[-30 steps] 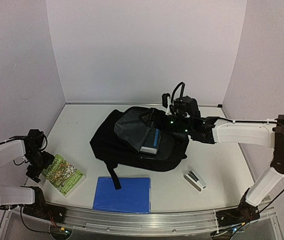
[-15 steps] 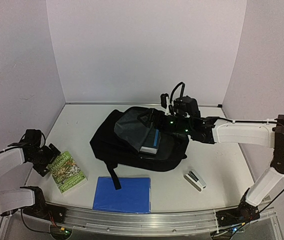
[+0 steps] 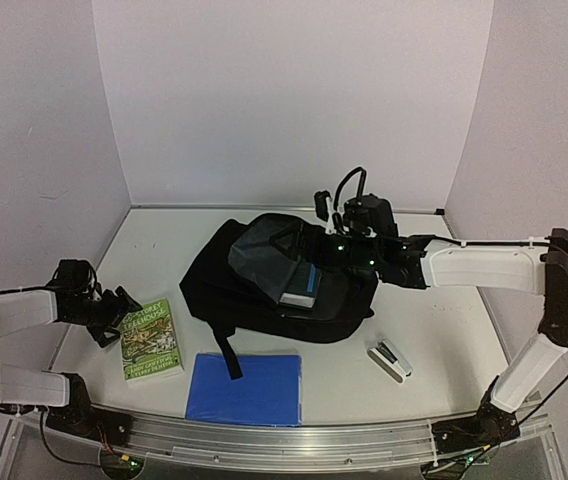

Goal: Pack the student bag
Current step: Move the book to the center of the board, then pick up the book from the center of the board, then place the book in the student bag.

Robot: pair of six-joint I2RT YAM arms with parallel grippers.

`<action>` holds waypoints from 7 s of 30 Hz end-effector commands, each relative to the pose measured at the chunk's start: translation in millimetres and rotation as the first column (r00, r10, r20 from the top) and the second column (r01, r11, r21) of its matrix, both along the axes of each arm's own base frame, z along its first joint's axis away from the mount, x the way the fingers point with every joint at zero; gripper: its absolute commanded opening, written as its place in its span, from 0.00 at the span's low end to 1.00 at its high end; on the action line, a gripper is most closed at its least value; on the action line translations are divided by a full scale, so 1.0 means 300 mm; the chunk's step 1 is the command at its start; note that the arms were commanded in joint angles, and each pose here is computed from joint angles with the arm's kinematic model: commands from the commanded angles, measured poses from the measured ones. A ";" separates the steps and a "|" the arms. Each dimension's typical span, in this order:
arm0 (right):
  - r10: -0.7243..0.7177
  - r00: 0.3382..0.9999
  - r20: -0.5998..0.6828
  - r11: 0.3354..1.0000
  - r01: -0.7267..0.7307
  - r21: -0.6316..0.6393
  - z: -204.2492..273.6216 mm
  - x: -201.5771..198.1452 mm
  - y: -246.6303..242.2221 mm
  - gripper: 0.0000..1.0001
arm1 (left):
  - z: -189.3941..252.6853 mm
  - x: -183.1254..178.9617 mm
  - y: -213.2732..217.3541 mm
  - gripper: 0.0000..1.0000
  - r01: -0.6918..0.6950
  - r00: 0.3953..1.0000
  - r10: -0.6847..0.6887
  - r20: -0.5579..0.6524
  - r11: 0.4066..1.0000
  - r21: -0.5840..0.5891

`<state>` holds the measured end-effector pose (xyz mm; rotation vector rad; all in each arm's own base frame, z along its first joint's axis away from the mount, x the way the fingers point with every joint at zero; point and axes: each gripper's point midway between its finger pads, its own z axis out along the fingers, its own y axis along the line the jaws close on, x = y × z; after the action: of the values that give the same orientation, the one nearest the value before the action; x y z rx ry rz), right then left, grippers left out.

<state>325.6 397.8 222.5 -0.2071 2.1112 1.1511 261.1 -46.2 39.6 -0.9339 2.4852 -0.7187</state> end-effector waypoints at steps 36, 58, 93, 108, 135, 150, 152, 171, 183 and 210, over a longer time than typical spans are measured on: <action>0.250 0.894 -0.371 0.960 -0.280 -0.028 -0.621 -0.331 0.612 0.58 | -0.013 -0.071 -0.222 0.62 0.217 0.974 -0.221 -0.052 0.974 -0.071; 0.331 0.847 -0.417 0.943 -0.314 0.111 -0.637 -0.341 0.775 0.42 | -0.055 -0.083 -0.237 0.49 0.177 0.978 -0.189 -0.086 0.976 -0.130; 0.484 0.818 -0.310 0.859 -0.377 0.346 -0.423 -0.371 0.843 0.06 | 0.001 -0.108 -0.195 0.51 0.106 0.993 -0.110 -0.040 0.990 -0.098; 0.436 0.900 0.002 0.844 -0.410 0.345 0.075 -0.370 0.710 0.00 | 0.517 -0.071 -0.034 0.99 0.000 0.962 -0.049 0.269 0.984 0.178; 0.623 0.758 0.192 0.745 -0.650 0.149 0.342 -0.333 0.190 0.00 | 0.925 -0.057 -0.489 1.00 0.777 0.510 -0.608 0.609 0.629 -0.023; 0.735 0.662 0.146 0.641 -0.749 0.169 0.299 -0.418 0.180 0.00 | 0.825 -0.140 -0.718 0.99 0.910 0.384 -0.746 0.544 0.405 -0.087; 0.738 0.659 0.145 0.638 -0.751 0.167 0.292 -0.419 0.178 0.00 | 0.828 -0.152 -0.726 0.95 0.918 0.372 -0.750 0.547 0.386 -0.096; 0.509 0.856 0.087 0.846 -0.516 0.135 0.226 -0.184 0.037 0.68 | 0.830 -0.123 -0.743 0.00 0.895 0.395 -0.694 0.602 0.439 -0.081; 0.098 0.971 0.218 0.982 -0.130 0.138 0.383 -0.057 -0.282 0.98 | 1.043 0.042 -0.754 0.00 0.788 0.403 -0.387 0.830 0.608 -0.099; 0.112 0.977 0.184 0.877 -0.184 0.444 0.294 -0.211 -0.384 0.98 | 1.204 -0.075 -1.070 0.00 0.928 0.175 -0.292 0.940 0.368 -0.058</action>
<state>263.4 285.2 302.0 -0.2381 1.7116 1.6121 256.8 -366.7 328.5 0.4374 1.8144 -1.8520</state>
